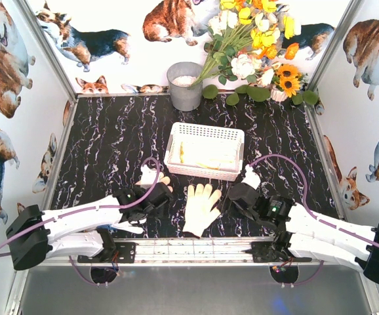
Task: Put the gloves into the storage basket
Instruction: Turn over the glove at the center of the board, then move the glove to the center of the board.
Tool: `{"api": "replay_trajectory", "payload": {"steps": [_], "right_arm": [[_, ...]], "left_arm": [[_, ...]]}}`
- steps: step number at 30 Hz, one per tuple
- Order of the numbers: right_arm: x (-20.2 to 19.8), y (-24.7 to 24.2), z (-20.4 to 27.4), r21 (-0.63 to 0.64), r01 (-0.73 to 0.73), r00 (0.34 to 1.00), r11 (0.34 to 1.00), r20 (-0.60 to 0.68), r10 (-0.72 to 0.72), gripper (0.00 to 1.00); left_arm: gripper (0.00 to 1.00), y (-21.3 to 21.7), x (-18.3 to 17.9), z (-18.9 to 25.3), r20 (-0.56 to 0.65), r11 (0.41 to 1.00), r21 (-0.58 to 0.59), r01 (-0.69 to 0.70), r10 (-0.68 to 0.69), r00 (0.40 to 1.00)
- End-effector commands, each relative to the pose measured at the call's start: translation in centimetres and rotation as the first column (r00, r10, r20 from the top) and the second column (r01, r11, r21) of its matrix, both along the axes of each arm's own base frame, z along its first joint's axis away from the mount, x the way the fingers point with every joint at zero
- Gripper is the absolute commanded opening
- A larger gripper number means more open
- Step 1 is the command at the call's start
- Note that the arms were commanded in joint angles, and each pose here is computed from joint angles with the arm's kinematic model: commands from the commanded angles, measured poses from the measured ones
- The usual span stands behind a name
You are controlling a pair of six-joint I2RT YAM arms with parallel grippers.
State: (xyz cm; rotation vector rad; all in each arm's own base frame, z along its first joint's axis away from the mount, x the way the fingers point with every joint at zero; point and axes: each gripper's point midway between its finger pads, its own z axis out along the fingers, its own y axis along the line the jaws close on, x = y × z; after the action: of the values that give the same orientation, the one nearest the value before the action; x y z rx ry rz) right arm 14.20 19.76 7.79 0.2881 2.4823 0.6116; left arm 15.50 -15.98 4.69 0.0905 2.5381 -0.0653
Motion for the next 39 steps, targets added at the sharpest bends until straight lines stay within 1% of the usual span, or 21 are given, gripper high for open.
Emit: {"api": "replay_trajectory", "payload": {"steps": [1, 5, 7, 12, 15, 17, 19, 23, 26, 27, 30, 32, 35, 37, 39], "right_arm": [[0.8, 0.6, 0.8, 0.034, 0.01, 0.999, 0.999, 0.034, -0.011, 0.46], [0.8, 0.8, 1.0, 0.039, 0.003, 0.999, 0.999, 0.034, -0.004, 0.46], [0.8, 0.9, 1.1, 0.043, 0.003, 0.999, 0.999, 0.037, -0.005, 0.46], [0.9, 0.8, 1.2, 0.043, 0.002, 0.999, 0.999, 0.04, -0.003, 0.47], [0.9, 0.8, 1.3, 0.043, 0.0, 0.999, 0.999, 0.04, -0.002, 0.47], [0.9, 0.8, 1.4, 0.043, -0.001, 0.999, 0.999, 0.041, -0.001, 0.46], [0.9, 0.8, 1.5, 0.046, 0.001, 0.999, 0.999, 0.043, -0.003, 0.47], [0.9, 0.8, 1.7, 0.047, -0.003, 0.999, 0.999, 0.046, 0.001, 0.46], [0.9, 1.0, 1.9, 0.051, -0.017, 0.998, 0.999, 0.054, 0.014, 0.47], [0.9, 1.1, 1.9, 0.054, -0.024, 0.998, 0.998, 0.058, 0.021, 0.46], [0.9, 1.3, 2.1, 0.065, -0.031, 0.998, 0.997, 0.059, 0.027, 0.46], [0.9, 1.4, 2.2, 0.068, -0.033, 0.998, 0.997, 0.06, 0.029, 0.47], [0.8, 1.5, 2.4, 0.075, -0.037, 0.998, 0.996, 0.061, 0.033, 0.47], [0.8, 1.5, 2.4, 0.077, -0.038, 0.998, 0.996, 0.061, 0.033, 0.46], [0.8, 1.5, 2.4, 0.077, -0.036, 0.998, 0.996, 0.062, 0.031, 0.46]], "left_arm": [[0.56, 2.4, 1.0, 0.2, 0.032, 0.993, 0.092, -0.068, 0.066, 0.997], [0.55, 2.1, 2.4, -0.3, 0.03, 0.99, 0.117, -0.076, 0.073, 0.997], [0.53, 1.7, 2.8, -0.7, 0.015, 0.989, 0.139, -0.058, 0.056, 0.998], [0.51, 0.4, 3.6, -1.6, 0.002, 0.992, 0.123, -0.018, 0.018, 1.0], [0.47, 0.0, 3.6, -2.8, -0.041, 0.995, 0.096, -0.003, 0.006, 0.999], [0.42, -0.1, 3.4, -3.4, -0.065, 0.995, 0.096, 0.001, 0.005, 0.998], [0.31, -0.1, 3.2, -3.9, -0.075, 0.995, 0.096, -0.002, 0.009, 0.997], [0.12, -0.5, 3.1, -4.0, -0.068, 0.999, 0.055, 0.001, 0.002, 0.998], [0.02, -0.9, 3.4, -3.4, -0.054, 0.999, 0.037, 0.008, -0.006, 0.999], [0.0, -1.2, 3.5, -3.1, -0.053, 1.0, 0.027, 0.013, -0.011, 0.999], [0.0, -2.5, 3.7, -2.3, -0.056, 0.999, -0.025, 0.032, -0.033, 0.998], [0.0, -3.9, 3.6, -1.5, -0.07, 0.995, -0.085, 0.043, -0.049, 0.996], [0.0, -6.8, 2.7, -0.3, -0.121, 0.97, -0.238, 0.047, -0.078, 0.99], [0.0, -8.7, 2.2, 0.6, -0.147, 0.941, -0.336, 0.033, -0.087, 0.985], [0.0, -10.1, 1.8, 1.1, -0.165, 0.912, -0.41, 0.009, -0.083, 0.983]]}}
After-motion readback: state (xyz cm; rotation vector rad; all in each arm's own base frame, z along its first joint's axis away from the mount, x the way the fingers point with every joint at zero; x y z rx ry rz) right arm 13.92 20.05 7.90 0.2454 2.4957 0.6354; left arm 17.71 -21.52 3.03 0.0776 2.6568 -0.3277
